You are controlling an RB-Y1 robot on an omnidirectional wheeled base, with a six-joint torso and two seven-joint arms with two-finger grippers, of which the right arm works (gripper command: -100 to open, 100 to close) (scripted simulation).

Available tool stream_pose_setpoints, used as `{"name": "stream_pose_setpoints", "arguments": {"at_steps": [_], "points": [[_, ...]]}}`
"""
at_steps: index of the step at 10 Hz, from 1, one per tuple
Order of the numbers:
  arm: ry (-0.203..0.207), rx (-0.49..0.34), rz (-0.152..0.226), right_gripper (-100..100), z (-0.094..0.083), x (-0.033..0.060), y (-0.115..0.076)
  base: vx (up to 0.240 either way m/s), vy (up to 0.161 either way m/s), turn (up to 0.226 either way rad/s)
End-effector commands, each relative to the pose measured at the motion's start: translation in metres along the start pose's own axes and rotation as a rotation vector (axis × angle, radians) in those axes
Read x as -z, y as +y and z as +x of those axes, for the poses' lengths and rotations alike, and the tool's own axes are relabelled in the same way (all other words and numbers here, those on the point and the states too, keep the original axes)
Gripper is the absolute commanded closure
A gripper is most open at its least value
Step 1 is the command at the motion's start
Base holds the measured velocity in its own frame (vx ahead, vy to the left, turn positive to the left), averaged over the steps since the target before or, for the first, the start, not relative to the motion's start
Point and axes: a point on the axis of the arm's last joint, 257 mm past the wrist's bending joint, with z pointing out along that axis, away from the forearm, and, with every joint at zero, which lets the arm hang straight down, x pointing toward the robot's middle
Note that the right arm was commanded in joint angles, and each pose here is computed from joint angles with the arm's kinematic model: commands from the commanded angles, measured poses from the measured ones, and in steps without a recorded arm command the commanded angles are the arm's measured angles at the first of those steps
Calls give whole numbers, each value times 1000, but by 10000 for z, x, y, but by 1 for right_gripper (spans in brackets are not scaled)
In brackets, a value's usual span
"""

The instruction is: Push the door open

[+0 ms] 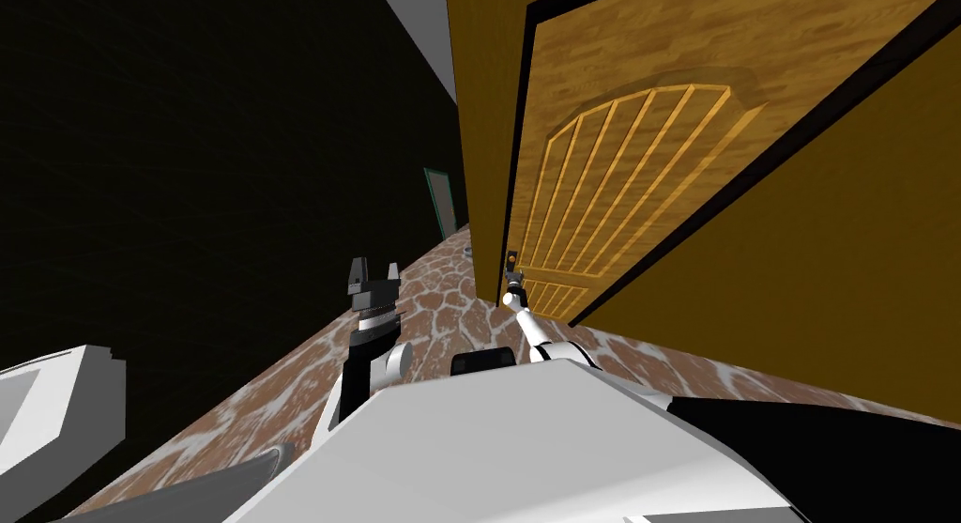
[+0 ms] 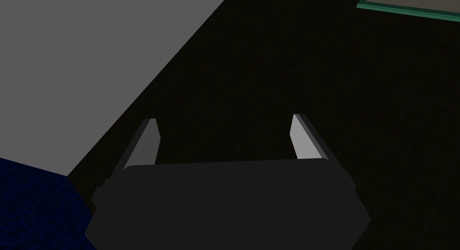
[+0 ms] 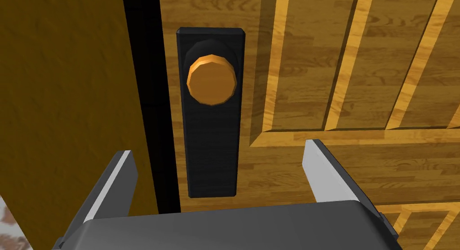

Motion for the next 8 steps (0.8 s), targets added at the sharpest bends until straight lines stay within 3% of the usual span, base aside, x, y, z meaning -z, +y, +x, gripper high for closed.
{"name": "stream_pose_setpoints", "arguments": {"at_steps": [1, 2, 4, 8], "points": [[0, 0, 0, -100, 0, 0, 0, -18, -1, 11], [10, 16, -13, -100, 25, -59, 162, 86, -31, 21], [19, 32, -24, -100, 46, -104, 297, 175, -56, 23], [15, 21, -30, -100, 21, -92, 310, 196, -73, 25]]}}
